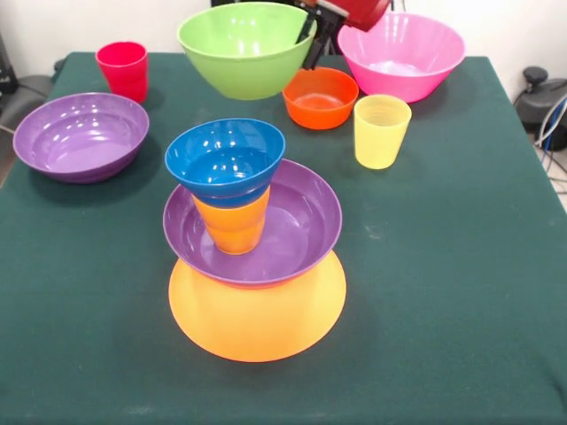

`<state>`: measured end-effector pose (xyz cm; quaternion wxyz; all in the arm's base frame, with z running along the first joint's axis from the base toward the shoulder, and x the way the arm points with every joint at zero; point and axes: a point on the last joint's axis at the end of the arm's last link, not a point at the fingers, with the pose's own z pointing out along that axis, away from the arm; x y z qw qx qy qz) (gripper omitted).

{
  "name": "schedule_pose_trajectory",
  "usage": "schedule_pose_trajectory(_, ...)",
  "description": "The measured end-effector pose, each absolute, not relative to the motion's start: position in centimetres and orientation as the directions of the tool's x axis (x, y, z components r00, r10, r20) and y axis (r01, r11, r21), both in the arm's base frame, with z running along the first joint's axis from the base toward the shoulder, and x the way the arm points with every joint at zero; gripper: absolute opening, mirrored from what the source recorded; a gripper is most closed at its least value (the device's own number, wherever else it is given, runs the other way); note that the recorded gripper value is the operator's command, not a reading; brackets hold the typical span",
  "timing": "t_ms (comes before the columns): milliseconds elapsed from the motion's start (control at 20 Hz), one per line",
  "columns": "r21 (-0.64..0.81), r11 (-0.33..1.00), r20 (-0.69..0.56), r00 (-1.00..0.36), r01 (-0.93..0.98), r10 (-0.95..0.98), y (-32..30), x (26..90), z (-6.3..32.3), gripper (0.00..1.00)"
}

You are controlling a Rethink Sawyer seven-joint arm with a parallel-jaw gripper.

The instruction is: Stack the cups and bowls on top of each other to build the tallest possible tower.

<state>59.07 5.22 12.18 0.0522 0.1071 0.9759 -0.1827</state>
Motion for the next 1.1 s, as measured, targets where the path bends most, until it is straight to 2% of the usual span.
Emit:
schedule_pose_trajectory(500, -0.381, 0.893, 0.054, -0.958, 0.240, 0.281, 6.9, 61.8, 20.1, 0.00)
schedule_pose_trajectory(1100, -0.371, 0.895, -0.055, -0.968, 0.246, 0.243, 5.6, 68.6, 23.2, 0.00)
